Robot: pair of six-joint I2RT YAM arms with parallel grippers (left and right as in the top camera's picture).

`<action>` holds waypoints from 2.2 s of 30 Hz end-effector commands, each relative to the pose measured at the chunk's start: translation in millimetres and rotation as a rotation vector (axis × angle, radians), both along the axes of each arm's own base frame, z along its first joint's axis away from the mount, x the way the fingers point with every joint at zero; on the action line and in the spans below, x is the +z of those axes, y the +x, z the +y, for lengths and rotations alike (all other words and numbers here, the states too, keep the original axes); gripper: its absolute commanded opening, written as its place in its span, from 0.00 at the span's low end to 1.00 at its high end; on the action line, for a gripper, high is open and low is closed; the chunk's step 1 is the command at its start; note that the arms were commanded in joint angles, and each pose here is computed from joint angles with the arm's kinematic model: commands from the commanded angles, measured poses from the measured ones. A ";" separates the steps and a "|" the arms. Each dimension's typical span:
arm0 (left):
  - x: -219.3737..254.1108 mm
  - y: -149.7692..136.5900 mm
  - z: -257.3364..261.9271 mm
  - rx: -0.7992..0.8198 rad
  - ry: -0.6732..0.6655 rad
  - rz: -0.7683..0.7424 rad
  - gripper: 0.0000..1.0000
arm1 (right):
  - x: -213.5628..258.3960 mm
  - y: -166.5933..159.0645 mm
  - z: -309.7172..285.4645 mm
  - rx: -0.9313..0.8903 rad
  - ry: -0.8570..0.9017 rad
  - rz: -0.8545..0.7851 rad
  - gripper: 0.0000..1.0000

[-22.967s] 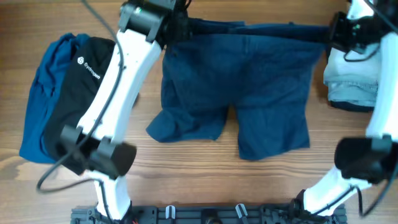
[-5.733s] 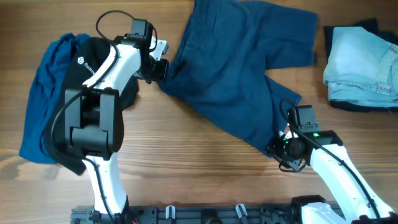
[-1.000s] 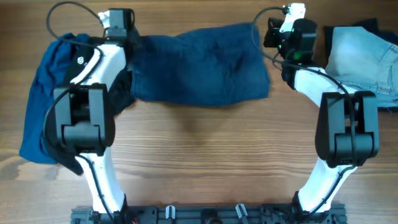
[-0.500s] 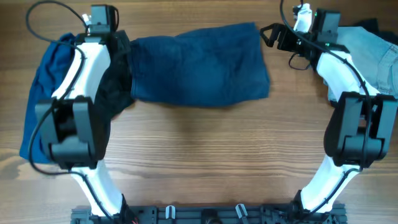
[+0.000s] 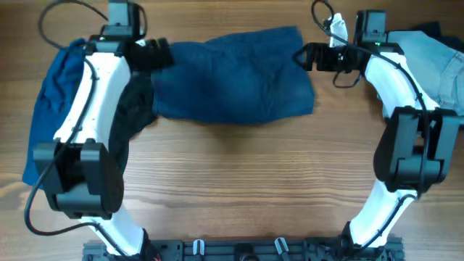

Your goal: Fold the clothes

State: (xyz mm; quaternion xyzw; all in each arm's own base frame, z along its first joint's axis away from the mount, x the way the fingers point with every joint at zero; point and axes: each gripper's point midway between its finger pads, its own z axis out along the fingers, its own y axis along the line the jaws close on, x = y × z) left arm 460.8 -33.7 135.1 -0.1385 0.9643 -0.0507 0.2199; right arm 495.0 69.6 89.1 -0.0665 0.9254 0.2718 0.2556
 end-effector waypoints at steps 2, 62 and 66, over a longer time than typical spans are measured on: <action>-0.1 -17.2 -44.4 -0.122 -0.037 0.051 0.99 | -23.6 0.9 -4.6 0.017 -0.038 0.030 0.84; -69.2 -24.4 -59.6 -0.113 -0.236 0.251 1.00 | -50.5 2.7 -78.0 -0.147 -0.031 0.148 0.03; -78.6 -10.2 -64.8 -0.135 -0.255 0.213 1.00 | -50.9 2.4 -78.9 -0.147 -0.035 0.148 0.04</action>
